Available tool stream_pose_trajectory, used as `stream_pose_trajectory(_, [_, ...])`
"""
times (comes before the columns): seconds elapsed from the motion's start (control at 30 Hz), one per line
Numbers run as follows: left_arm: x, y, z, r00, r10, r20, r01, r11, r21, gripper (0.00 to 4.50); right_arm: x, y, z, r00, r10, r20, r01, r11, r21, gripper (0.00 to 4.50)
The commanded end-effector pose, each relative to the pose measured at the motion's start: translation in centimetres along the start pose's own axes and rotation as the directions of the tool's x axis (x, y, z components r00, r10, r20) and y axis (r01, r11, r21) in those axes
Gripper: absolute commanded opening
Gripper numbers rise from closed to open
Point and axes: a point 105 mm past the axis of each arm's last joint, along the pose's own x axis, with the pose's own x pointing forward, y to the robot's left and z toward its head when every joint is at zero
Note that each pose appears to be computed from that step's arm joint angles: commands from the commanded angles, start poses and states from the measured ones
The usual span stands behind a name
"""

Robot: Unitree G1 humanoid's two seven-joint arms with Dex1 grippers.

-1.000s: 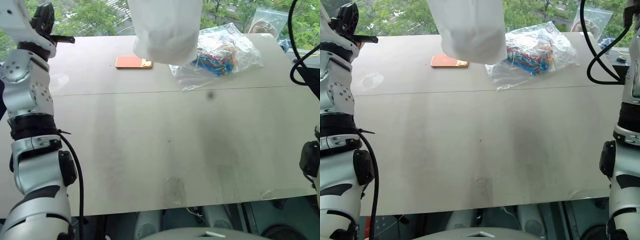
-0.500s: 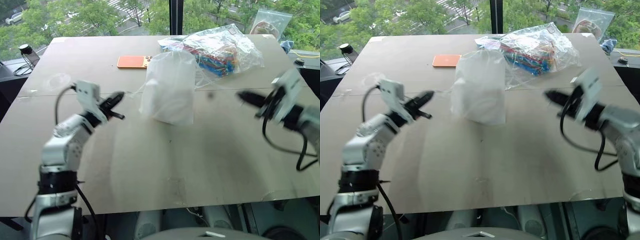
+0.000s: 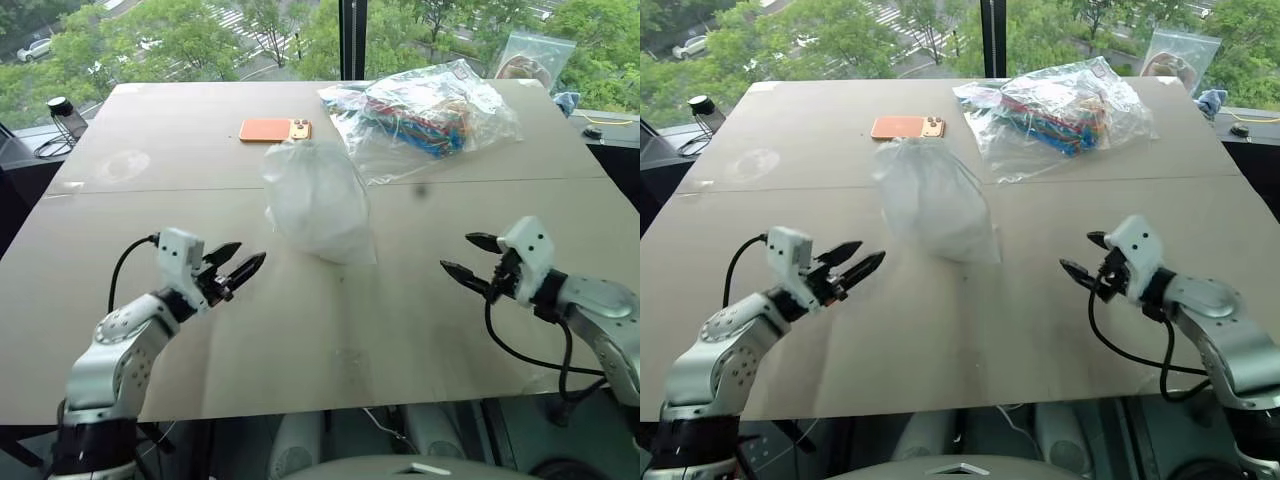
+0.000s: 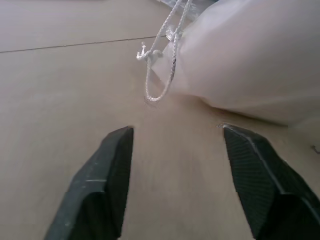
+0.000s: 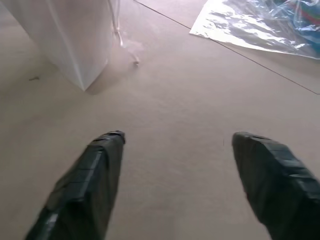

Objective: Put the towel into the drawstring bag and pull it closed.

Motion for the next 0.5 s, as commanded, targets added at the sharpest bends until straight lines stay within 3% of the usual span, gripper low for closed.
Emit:
stream_pose_trajectory(0.03, [-1.6,-0.6,2.0,0.998,-0.004,0.069,0.000,0.999,0.050,4.48,-1.6,0.0,1.6,0.998,-0.007,0.063,0.010,0.999,-0.047,4.50])
stream_pose_trajectory(0.3, [-4.3,-1.0,0.6,0.998,0.058,0.040,-0.058,0.998,0.004,4.48,-3.7,0.0,0.4,0.997,-0.052,0.060,0.054,0.998,-0.031,4.50])
stream_pose_trajectory(0.5, [-6.1,-0.9,-0.7,0.994,0.110,0.012,-0.110,0.993,-0.033,4.48,-5.5,1.7,-0.9,0.999,0.002,0.046,0.000,0.999,-0.052,4.50])
